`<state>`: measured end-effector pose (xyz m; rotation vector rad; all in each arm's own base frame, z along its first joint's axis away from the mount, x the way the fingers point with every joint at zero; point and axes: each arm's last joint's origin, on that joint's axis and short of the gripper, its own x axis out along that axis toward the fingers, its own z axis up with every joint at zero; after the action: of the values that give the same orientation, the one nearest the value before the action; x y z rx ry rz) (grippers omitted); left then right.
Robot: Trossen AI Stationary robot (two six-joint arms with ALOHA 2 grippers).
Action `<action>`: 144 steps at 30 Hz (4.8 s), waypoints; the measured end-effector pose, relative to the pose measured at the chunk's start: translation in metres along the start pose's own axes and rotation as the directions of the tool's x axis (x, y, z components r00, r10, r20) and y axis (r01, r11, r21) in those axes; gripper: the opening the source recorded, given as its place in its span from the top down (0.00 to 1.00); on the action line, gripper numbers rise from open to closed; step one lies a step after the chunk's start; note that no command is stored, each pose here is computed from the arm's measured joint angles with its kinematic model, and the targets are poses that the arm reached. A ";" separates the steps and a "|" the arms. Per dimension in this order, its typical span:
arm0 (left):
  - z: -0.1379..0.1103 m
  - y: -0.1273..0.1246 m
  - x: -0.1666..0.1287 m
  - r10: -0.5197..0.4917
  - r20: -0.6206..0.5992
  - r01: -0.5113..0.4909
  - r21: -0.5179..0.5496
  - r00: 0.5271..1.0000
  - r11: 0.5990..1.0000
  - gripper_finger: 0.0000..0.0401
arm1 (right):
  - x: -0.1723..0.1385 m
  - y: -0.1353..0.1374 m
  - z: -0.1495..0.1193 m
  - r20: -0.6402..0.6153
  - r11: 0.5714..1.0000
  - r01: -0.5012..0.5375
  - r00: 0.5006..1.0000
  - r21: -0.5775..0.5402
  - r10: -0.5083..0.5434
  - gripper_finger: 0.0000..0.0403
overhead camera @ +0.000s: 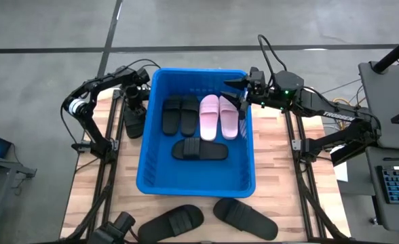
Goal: Pick and place slides into bin
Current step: Put the black slide into the blue bin
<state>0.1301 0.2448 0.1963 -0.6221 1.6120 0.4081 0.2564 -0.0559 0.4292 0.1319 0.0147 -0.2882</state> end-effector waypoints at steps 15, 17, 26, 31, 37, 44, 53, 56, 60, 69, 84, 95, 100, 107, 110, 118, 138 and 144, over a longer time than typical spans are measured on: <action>-0.006 -0.002 0.004 -0.085 -0.083 0.095 0.131 0.993 0.987 0.98 | 0.000 0.000 0.000 0.000 1.000 0.000 1.000 0.006 0.000 0.44; -0.006 -0.001 0.004 -0.075 -0.090 0.087 0.138 0.993 0.987 0.99 | 0.000 0.000 0.000 0.000 1.000 0.000 1.000 0.006 0.000 0.44; -0.010 -0.001 -0.005 -0.025 -0.117 0.035 0.087 0.993 0.996 1.00 | 0.000 0.000 0.000 0.000 1.000 0.000 1.000 0.007 0.000 0.44; -0.015 -0.004 -0.009 -0.020 -0.110 0.029 0.084 0.994 0.996 1.00 | 0.000 0.000 0.000 0.000 1.000 0.000 1.000 0.007 0.000 0.44; -0.023 -0.008 -0.019 -0.009 -0.109 0.017 0.077 0.994 0.997 1.00 | 0.000 0.000 0.000 0.000 1.000 0.000 1.000 0.007 0.000 0.44; -0.035 -0.013 -0.034 0.013 -0.074 -0.009 0.052 0.997 0.999 1.00 | 0.000 0.000 0.000 0.000 1.000 0.000 1.000 0.003 0.000 0.44; -0.050 -0.023 -0.056 0.069 0.007 -0.069 -0.003 0.998 0.998 1.00 | 0.000 0.000 0.000 0.000 1.000 0.000 1.000 0.001 0.000 0.44; -0.056 -0.026 -0.063 0.082 0.039 -0.082 0.004 0.996 0.997 1.00 | 0.000 0.000 0.000 0.000 1.000 0.000 1.000 0.001 0.000 0.44; -0.064 -0.031 -0.071 0.100 0.082 -0.101 0.005 0.992 0.995 1.00 | 0.000 0.000 0.000 0.000 1.000 0.000 1.000 0.001 0.000 0.44; -0.078 -0.040 -0.088 0.122 0.178 -0.122 -0.012 0.977 0.993 1.00 | 0.000 0.000 0.000 0.000 1.000 0.000 1.000 0.007 0.000 0.44; -0.094 -0.048 -0.129 0.194 0.333 -0.193 -0.036 0.923 0.981 1.00 | 0.000 0.000 0.000 0.000 1.000 0.001 1.000 0.008 -0.001 0.44; -0.109 -0.056 -0.172 0.273 0.478 -0.272 -0.072 0.835 0.959 1.00 | 0.000 -0.001 0.000 0.004 0.999 0.032 0.999 0.019 -0.032 0.44; -0.118 -0.060 -0.194 0.303 0.548 -0.302 -0.094 0.780 0.949 1.00 | 0.000 -0.001 0.000 0.006 0.999 0.042 0.999 0.019 -0.042 0.44; -0.132 -0.068 -0.227 0.338 0.647 -0.338 -0.129 0.684 0.932 1.00 | 0.000 -0.002 0.000 0.007 0.998 0.053 0.999 0.026 -0.053 0.44; -0.139 -0.073 -0.241 0.310 0.712 -0.326 -0.119 0.630 0.938 1.00 | 0.000 -0.002 0.000 0.007 0.998 0.053 0.999 0.037 -0.053 0.44; -0.149 -0.085 -0.271 0.151 0.875 -0.256 -0.033 0.460 0.966 1.00 | 0.000 -0.002 0.000 0.011 0.995 0.083 0.996 0.046 -0.084 0.44; -0.129 -0.095 -0.295 -0.446 0.879 -0.090 0.465 0.169 0.881 1.00 | 0.000 -0.004 0.001 0.024 0.986 0.156 0.987 0.056 -0.157 0.44; -0.121 -0.096 -0.304 -0.593 0.800 -0.130 0.600 0.090 0.789 1.00 | -0.001 -0.006 0.001 0.028 0.979 0.186 0.982 0.078 -0.188 0.44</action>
<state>0.1097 0.1447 0.5213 -0.0281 0.1465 -0.0048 0.2543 -0.0611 0.4296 0.2010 -0.0187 -0.4794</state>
